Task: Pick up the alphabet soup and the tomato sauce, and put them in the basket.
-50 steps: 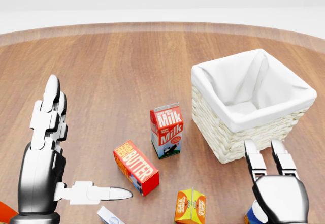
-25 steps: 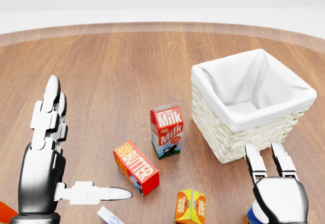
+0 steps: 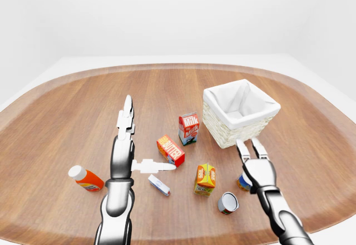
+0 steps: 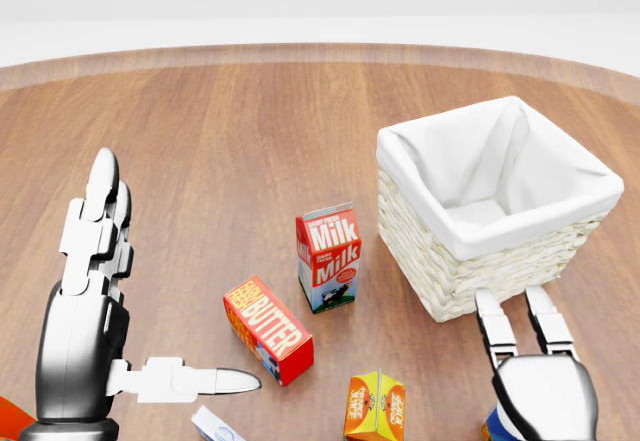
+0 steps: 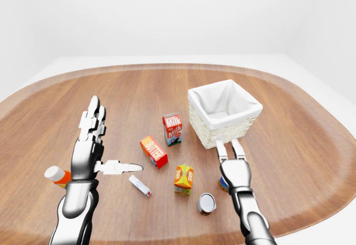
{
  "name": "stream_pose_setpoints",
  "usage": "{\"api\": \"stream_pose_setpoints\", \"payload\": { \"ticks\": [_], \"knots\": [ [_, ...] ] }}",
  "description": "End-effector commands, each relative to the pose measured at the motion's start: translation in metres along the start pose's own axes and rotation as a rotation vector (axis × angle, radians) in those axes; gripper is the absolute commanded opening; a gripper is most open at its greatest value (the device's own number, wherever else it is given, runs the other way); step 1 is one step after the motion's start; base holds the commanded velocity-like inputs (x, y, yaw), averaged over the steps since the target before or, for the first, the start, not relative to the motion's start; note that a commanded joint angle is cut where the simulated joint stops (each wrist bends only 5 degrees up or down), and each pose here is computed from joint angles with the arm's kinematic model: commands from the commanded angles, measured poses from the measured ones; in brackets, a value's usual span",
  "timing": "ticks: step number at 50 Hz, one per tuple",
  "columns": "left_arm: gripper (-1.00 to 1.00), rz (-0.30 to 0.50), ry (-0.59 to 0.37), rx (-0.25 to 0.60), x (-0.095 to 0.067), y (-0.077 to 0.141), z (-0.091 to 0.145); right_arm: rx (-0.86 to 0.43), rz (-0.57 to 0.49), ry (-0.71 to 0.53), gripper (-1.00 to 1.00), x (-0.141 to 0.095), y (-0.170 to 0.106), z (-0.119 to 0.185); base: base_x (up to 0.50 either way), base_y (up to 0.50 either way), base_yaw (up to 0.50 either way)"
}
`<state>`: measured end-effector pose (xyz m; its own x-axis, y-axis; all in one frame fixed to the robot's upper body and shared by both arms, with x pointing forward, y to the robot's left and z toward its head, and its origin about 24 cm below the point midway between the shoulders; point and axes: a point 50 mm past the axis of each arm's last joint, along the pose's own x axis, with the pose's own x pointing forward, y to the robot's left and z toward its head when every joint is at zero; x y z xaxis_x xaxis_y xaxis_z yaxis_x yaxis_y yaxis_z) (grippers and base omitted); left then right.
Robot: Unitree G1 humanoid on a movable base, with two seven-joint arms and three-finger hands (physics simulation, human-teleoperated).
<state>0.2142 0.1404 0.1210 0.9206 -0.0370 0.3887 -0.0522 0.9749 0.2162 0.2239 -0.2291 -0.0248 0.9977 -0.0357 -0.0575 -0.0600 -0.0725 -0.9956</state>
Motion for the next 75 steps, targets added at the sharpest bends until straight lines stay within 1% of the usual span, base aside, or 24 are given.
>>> {"api": "stream_pose_setpoints", "payload": {
  "ticks": [1, 49, 66, 71, 75],
  "knots": [
    [1.00, -0.002, 0.001, 0.002, 0.000, 0.000, 0.000, -0.011, -0.011, -0.019, 1.00, 0.000, 0.001, 0.004, 0.00, 0.00, 0.00],
    [1.00, -0.002, 0.001, 0.002, 0.000, 0.000, 0.000, -0.048, 0.027, -0.048, 1.00, -0.001, 0.026, 0.004, 0.00, 0.00, 0.00],
    [1.00, -0.002, 0.001, 0.002, 0.000, 0.000, 0.000, -0.055, 0.062, -0.065, 1.00, -0.004, 0.035, 0.008, 0.00, 0.00, 0.00],
    [1.00, -0.002, 0.001, 0.002, 0.000, 0.000, 0.000, -0.053, 0.056, -0.062, 1.00, -0.004, 0.034, 0.007, 0.00, 0.00, 0.00],
    [1.00, -0.002, 0.001, 0.002, 0.000, 0.000, 0.000, -0.058, 0.077, -0.066, 1.00, -0.005, 0.038, 0.007, 0.00, 0.00, 0.00]
  ]
}}
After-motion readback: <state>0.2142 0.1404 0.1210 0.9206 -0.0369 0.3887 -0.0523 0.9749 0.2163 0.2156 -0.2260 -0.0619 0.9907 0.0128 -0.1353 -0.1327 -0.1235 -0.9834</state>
